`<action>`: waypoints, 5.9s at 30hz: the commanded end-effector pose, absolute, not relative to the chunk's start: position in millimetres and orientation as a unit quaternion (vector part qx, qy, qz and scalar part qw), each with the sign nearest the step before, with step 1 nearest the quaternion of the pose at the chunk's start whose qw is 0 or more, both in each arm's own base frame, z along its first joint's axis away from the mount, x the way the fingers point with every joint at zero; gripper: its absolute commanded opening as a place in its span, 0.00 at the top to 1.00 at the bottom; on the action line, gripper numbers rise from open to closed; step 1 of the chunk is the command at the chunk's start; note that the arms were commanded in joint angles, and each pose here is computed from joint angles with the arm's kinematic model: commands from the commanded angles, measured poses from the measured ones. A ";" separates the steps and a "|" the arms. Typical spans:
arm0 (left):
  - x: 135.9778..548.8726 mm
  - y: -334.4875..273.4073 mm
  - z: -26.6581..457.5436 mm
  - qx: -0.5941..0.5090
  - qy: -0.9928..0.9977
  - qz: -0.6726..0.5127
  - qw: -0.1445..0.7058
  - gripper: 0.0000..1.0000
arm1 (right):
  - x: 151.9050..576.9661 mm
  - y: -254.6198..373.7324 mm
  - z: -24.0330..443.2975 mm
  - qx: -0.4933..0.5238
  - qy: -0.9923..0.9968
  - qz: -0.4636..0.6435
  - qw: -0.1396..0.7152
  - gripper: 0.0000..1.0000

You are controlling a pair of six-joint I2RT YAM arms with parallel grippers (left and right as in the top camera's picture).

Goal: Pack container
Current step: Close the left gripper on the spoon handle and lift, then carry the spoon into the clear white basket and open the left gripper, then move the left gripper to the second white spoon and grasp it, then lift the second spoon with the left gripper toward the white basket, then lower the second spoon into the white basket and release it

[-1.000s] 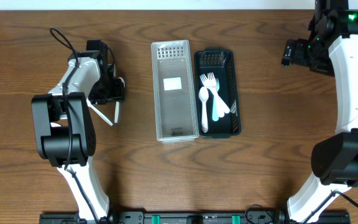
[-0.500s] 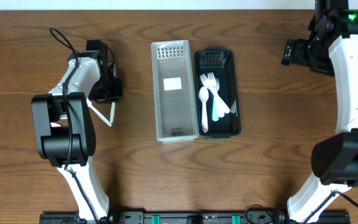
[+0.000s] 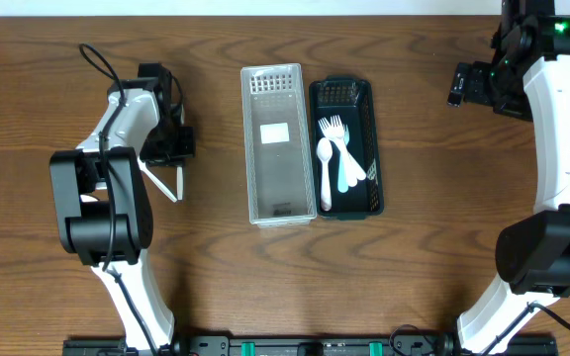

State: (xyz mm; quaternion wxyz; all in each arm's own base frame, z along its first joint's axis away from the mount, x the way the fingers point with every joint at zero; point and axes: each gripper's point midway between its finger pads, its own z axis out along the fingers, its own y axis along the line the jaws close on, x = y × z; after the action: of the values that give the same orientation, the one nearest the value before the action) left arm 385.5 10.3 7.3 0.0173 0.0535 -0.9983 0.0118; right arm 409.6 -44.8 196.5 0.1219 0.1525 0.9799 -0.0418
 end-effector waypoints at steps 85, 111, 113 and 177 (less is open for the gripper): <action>378.4 43.5 -2.4 0.344 -0.938 0.054 0.005 0.03 | 409.3 -43.6 192.2 0.147 0.981 -0.041 0.115 0.01; 364.6 54.0 -23.3 0.380 -0.924 0.008 0.035 0.03 | 407.4 -43.5 191.8 0.147 0.982 -0.041 0.112 0.01; 364.4 53.9 -23.3 0.380 -0.924 0.008 0.036 0.06 | 407.5 -43.5 191.8 0.147 0.982 -0.041 0.112 0.01; 376.7 -205.2 97.8 0.016 -0.992 0.084 -0.089 0.68 | 407.4 -43.5 191.8 0.146 0.982 -0.041 0.111 0.01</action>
State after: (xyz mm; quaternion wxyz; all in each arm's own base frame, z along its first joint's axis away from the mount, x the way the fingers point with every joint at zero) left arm 375.9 -214.3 105.5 -0.0944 0.0094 -0.9904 0.1002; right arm 408.1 -44.6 196.0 0.1187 0.1516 0.9804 -0.0420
